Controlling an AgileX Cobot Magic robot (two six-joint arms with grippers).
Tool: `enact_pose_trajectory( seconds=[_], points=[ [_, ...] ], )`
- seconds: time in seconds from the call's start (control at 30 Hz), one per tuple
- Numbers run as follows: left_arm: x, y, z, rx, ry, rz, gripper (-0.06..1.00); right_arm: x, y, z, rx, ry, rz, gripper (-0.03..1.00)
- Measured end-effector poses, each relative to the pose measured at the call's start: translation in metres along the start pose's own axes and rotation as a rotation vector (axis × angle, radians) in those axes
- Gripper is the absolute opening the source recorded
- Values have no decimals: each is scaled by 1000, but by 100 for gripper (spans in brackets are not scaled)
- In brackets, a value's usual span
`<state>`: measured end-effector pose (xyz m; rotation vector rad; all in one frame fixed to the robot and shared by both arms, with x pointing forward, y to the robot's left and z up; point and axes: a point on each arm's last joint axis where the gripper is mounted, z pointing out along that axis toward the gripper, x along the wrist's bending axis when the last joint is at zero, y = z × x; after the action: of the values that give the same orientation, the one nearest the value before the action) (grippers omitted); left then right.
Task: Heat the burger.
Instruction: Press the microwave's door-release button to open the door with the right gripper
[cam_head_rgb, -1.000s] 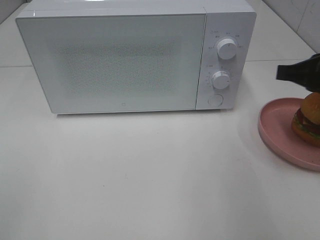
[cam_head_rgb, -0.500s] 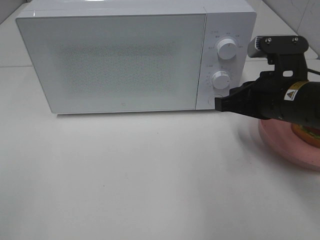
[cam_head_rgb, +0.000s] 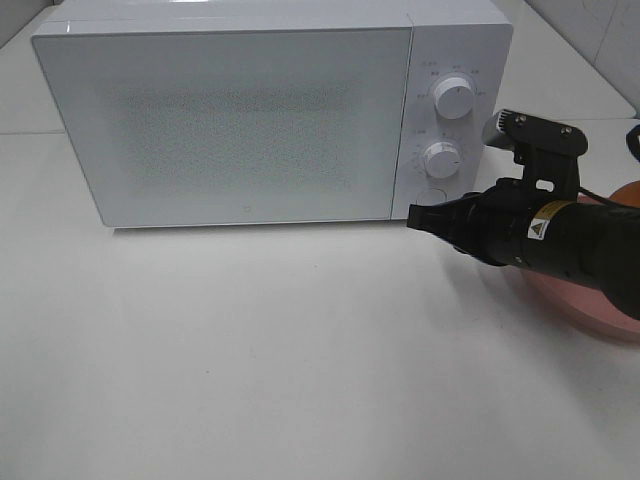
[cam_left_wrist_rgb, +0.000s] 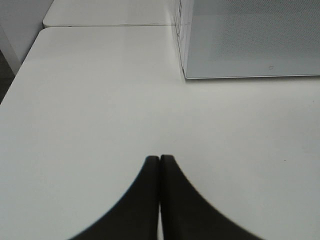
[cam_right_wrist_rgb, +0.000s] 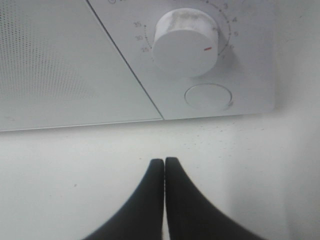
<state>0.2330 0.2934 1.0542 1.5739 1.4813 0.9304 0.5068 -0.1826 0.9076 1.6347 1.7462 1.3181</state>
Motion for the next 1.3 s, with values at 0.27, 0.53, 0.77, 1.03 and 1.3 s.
enact_pose_trajectory(
  seconds=[0.27,0.53,0.77,1.03,1.3],
  points=[
    [0,0,0,0,0,0,0,15,1,19,15,160,237,0],
    [0,0,0,0,0,0,0,11,-3,32,7,153,502,0],
    [0,0,0,0,0,0,0,0,3,34,-94,73,699,0],
    [0,0,0,0,0,0,0,-8,0,37,-139,10,846,0],
    [0,0,0,0,0,0,0,-13,-10,45,-163,19,950,0]
  ],
)
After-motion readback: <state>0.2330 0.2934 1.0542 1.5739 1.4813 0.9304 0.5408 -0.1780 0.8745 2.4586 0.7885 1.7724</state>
